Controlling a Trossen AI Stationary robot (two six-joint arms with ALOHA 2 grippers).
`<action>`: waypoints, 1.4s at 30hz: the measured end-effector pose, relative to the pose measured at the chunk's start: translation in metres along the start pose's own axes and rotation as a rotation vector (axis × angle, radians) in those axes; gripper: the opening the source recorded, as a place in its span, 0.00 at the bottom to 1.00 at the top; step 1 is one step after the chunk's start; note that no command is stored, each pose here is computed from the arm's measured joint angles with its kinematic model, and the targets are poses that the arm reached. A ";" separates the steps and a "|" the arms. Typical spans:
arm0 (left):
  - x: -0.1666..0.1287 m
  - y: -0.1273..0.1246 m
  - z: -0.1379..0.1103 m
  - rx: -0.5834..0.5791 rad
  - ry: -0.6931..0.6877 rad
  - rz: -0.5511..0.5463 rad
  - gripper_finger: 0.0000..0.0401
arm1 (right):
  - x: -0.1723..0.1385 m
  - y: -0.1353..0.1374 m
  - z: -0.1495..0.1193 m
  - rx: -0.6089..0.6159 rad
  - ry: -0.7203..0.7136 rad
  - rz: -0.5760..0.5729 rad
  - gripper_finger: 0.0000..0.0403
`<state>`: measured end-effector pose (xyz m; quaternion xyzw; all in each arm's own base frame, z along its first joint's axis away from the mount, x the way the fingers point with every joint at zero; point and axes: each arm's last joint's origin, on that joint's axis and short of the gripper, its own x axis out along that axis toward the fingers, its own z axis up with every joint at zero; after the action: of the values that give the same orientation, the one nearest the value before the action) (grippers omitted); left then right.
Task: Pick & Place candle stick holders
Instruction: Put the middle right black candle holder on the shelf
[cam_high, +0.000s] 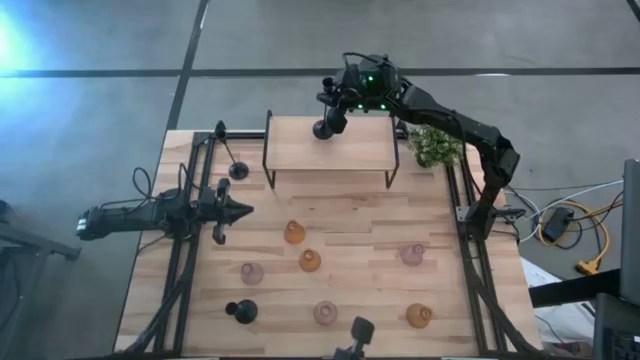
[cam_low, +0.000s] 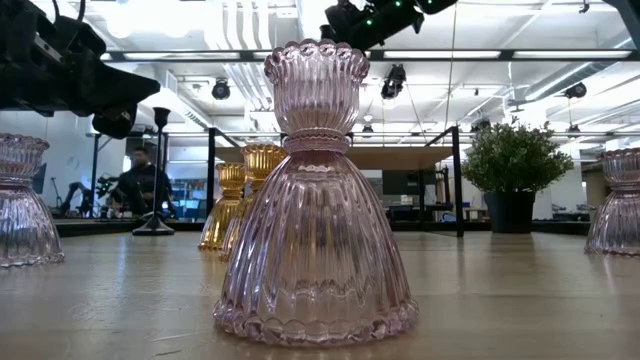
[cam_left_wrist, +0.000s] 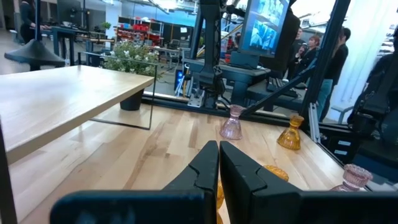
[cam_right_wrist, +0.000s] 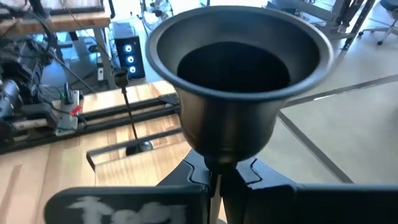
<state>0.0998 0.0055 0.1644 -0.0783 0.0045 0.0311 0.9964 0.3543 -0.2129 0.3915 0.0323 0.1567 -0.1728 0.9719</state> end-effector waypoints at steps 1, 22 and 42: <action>0.000 0.000 0.000 0.000 -0.001 0.005 0.05 | -0.001 0.000 0.002 0.004 -0.003 0.000 0.02; 0.000 0.001 0.000 0.001 -0.005 0.019 0.05 | 0.038 -0.006 0.009 -0.036 0.131 0.061 0.02; 0.000 0.001 0.000 0.006 -0.004 0.019 0.05 | 0.049 -0.008 -0.005 -0.046 0.139 0.065 0.02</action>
<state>0.0997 0.0061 0.1645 -0.0750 0.0031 0.0408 0.9963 0.3941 -0.2355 0.3713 0.0268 0.2265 -0.1348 0.9643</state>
